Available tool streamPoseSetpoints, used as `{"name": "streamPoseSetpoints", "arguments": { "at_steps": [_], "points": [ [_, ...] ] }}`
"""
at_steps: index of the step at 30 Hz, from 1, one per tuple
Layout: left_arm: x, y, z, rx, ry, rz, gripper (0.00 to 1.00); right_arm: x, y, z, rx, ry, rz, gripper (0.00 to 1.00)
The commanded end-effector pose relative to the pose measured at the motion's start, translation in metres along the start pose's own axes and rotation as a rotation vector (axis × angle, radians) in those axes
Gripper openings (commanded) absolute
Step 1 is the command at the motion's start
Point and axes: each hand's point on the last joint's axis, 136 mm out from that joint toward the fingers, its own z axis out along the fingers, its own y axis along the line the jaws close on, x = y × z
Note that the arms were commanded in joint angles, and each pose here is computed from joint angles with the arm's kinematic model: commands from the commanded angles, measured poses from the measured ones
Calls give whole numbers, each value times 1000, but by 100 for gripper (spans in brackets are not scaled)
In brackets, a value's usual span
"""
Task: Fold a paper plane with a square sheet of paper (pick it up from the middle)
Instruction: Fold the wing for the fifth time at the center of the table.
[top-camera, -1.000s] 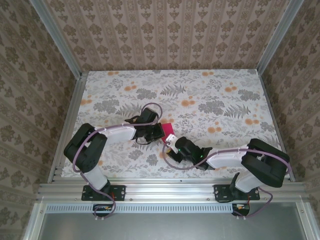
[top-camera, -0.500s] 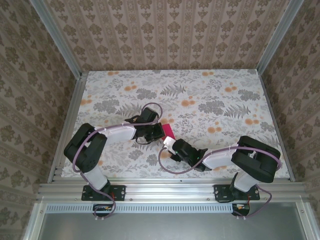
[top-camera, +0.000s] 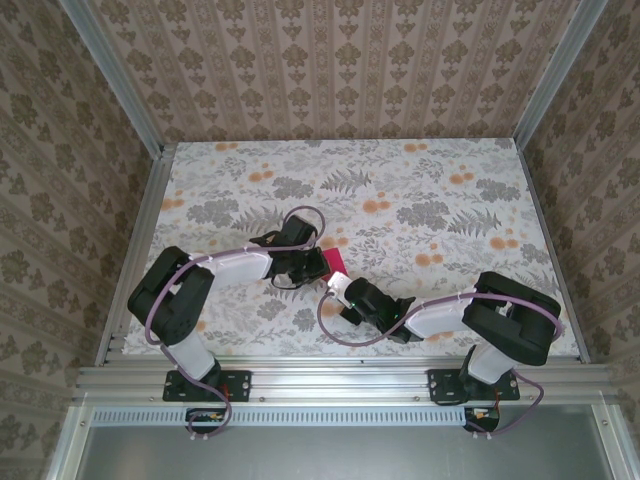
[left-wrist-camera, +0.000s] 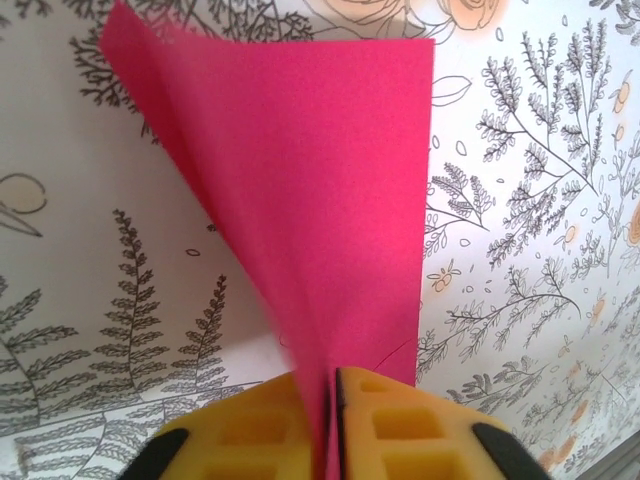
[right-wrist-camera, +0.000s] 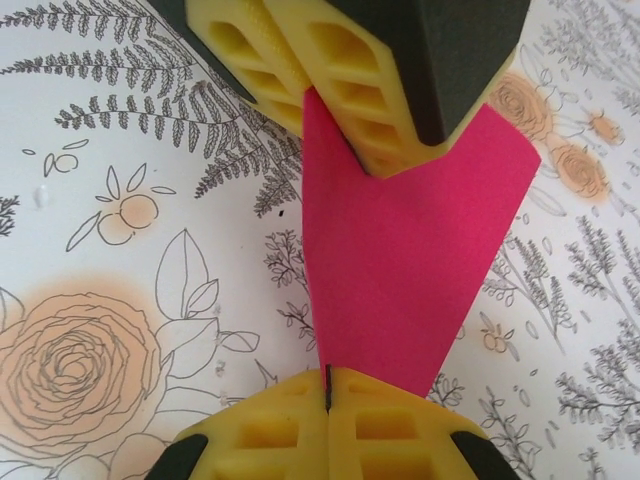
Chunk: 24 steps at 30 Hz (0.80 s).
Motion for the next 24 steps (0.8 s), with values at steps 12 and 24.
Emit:
{"name": "streamPoseSetpoints", "arguments": {
  "at_steps": [12,24],
  "points": [
    [-10,3,-52,-17,-161,73,61,5,30,-2,-262,24,463,0],
    [-3,5,-70,35,-214,138,59,12,28,7,-478,110,904,0]
  ]
}}
